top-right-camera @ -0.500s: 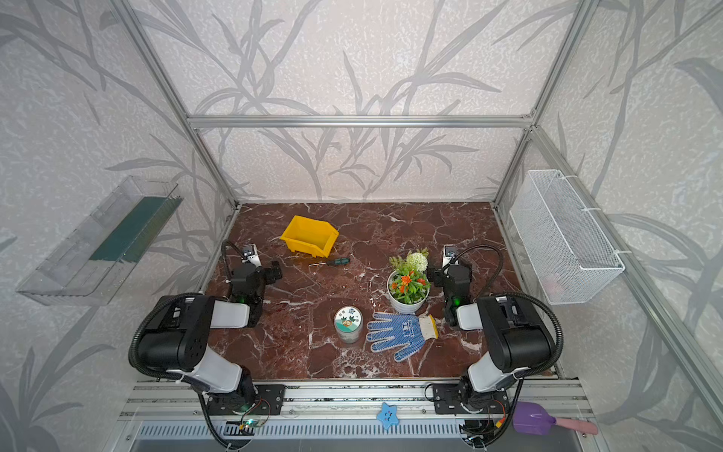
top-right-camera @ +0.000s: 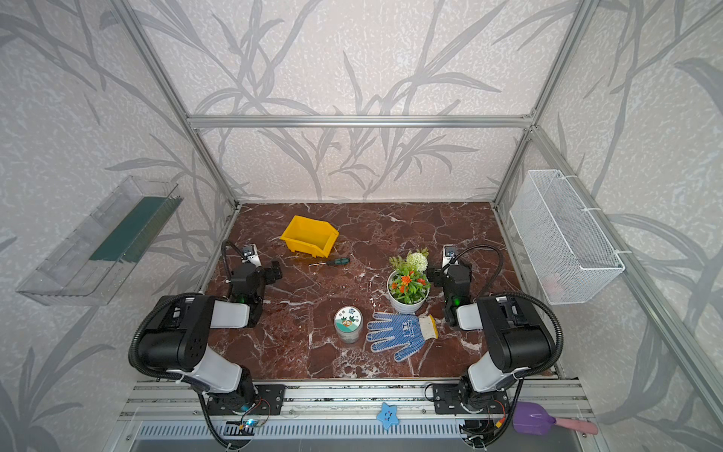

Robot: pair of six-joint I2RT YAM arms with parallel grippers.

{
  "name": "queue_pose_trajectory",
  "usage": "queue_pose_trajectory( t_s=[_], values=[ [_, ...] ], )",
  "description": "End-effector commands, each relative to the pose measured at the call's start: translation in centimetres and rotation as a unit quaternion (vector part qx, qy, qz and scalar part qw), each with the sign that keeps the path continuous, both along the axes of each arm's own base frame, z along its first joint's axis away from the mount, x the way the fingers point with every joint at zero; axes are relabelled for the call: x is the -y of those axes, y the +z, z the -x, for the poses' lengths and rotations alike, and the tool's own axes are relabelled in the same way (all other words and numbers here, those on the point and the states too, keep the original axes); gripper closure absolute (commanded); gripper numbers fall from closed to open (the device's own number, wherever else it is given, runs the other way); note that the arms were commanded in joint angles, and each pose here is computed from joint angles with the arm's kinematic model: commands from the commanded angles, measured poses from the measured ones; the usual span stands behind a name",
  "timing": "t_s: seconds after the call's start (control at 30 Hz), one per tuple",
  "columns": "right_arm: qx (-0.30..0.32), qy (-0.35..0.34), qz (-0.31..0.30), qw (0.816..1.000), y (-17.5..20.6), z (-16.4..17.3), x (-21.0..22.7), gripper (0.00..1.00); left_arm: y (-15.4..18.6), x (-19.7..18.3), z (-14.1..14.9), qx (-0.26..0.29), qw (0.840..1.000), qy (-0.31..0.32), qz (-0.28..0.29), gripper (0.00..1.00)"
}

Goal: Put the screwdriver in the bin
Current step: Pick up the screwdriver from the center of the table.

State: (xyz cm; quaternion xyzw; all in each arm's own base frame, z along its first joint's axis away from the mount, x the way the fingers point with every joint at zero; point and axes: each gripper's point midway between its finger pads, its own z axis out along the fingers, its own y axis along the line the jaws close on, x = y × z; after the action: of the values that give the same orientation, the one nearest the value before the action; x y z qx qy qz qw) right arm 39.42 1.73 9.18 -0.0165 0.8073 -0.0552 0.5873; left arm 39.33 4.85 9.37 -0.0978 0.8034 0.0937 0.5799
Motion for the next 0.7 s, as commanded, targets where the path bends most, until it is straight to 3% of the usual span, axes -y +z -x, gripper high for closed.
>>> queue_pose_trajectory(
  t_s=[0.0, 0.4, 0.53, 0.67],
  values=[
    [0.005, 0.000, -0.001, 1.000, 0.2, -0.2, 0.0, 0.01, 0.3, -0.1, 0.1, 0.005, 1.000, 0.003, 0.002, 0.01],
    [0.011, -0.009, 0.001, 1.000, 0.5, -0.2, 0.3, 0.01, 0.7, -0.4, 0.3, 0.012, 1.000, 0.012, -0.005, 0.01],
    [0.002, -0.024, 0.000, 1.000, 1.7, 0.5, 0.7, 0.01, 3.0, -0.9, 1.9, 0.027, 0.998, 0.047, -0.024, 0.01],
    [0.028, -0.041, 0.022, 0.999, 4.3, 1.2, 0.8, 0.01, 7.0, 0.8, 4.4, 0.071, 0.992, 0.077, -0.067, 0.01]
  ],
)
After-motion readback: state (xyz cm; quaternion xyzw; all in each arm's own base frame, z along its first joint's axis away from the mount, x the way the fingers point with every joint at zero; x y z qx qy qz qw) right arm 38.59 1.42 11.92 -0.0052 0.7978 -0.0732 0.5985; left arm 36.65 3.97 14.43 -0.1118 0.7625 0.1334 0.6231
